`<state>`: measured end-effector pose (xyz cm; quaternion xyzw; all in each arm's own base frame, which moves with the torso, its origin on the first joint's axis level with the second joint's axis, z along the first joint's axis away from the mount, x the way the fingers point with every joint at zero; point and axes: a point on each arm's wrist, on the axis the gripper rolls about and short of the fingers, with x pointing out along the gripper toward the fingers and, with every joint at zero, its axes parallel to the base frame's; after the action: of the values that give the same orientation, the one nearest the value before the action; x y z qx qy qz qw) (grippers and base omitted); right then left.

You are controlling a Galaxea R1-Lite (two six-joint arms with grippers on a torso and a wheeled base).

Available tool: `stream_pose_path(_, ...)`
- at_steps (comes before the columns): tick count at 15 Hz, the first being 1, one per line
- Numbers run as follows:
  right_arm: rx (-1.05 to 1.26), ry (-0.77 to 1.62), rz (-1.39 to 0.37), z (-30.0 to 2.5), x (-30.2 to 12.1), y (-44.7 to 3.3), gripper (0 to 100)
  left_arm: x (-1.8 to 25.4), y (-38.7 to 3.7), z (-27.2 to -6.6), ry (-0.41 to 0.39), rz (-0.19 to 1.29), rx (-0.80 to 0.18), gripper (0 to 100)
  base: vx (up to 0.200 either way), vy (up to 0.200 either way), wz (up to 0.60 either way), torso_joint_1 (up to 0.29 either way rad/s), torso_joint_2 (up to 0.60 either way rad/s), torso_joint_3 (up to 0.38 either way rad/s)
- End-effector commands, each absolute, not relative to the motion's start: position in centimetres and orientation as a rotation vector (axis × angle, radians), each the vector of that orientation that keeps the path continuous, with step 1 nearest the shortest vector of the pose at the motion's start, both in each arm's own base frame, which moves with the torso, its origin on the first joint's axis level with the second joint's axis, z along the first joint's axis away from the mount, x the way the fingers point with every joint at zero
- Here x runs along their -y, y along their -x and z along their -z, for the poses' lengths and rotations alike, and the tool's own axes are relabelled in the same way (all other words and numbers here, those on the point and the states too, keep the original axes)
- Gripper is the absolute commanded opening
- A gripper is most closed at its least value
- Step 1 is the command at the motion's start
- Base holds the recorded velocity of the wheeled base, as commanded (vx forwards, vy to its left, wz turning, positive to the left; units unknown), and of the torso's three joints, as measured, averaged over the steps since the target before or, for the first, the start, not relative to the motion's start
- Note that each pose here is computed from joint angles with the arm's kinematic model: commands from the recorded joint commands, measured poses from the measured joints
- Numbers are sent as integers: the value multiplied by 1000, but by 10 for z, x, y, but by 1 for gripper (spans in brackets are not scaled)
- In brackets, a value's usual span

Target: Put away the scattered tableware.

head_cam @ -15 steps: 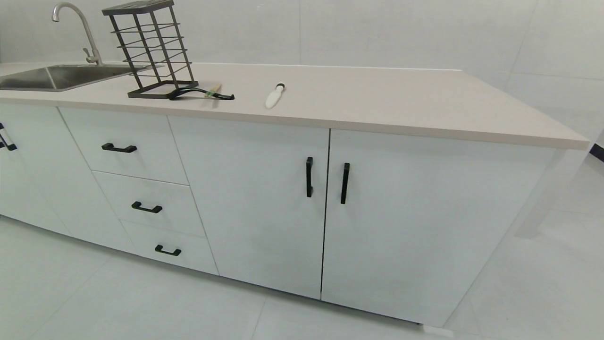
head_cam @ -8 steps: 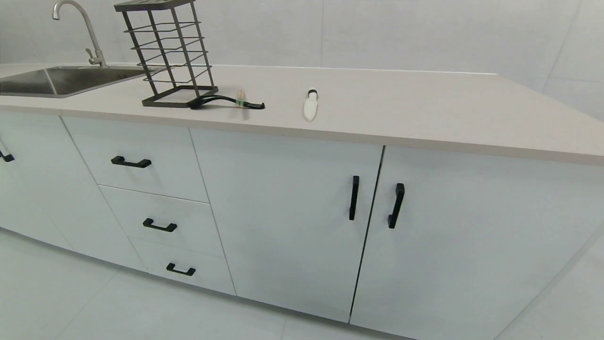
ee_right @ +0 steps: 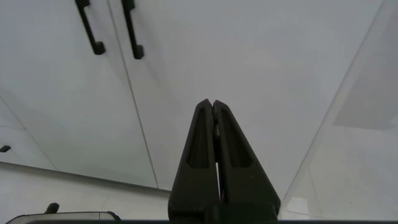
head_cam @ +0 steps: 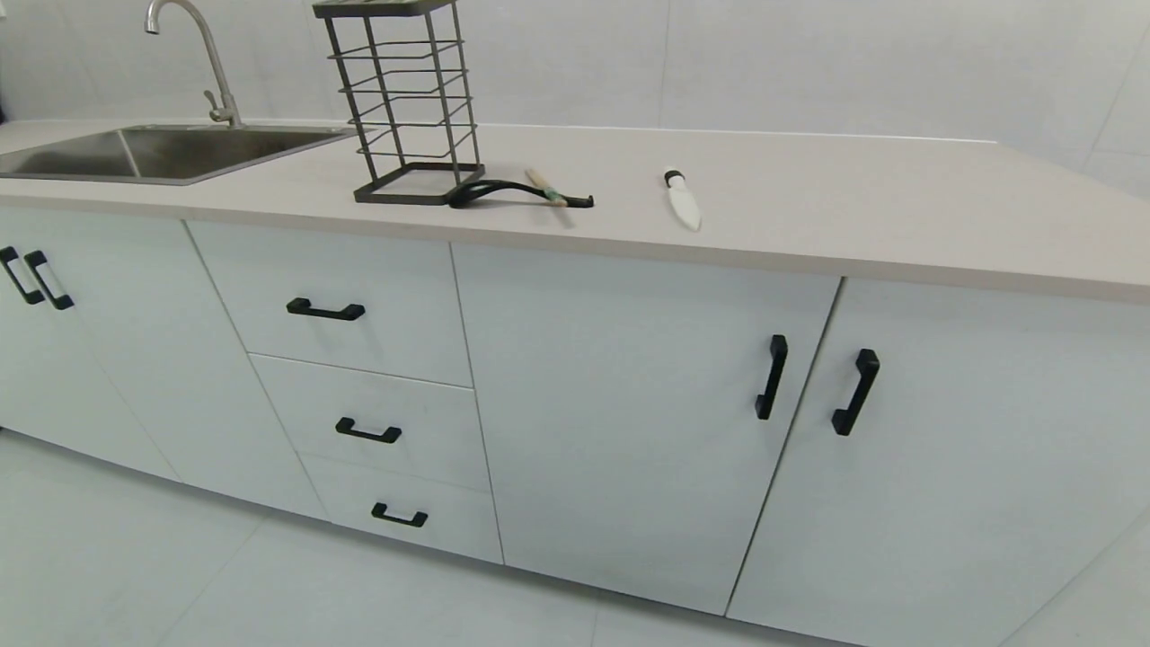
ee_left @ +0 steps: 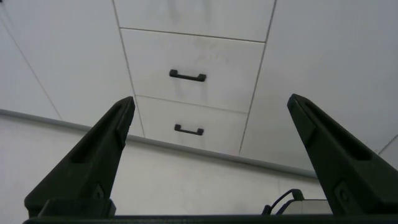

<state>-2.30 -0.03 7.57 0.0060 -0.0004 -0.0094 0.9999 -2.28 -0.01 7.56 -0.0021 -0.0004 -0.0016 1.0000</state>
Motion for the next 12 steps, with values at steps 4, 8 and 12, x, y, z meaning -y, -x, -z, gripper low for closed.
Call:
stream_pose_path(4,-1,-12,18,-76,0,23,0,0,23,-76,5,3,2,100,0,200,0,2,1,7)
stream_pose_path(8,-1,-12,18,-76,0,23,0,0,23,-76,5,3,3,100,0,150,0,1,2,1)
stream_pose_path(12,-1,-12,18,-76,0,23,0,0,23,-76,5,3,2,100,0,0,0,0,0,0)
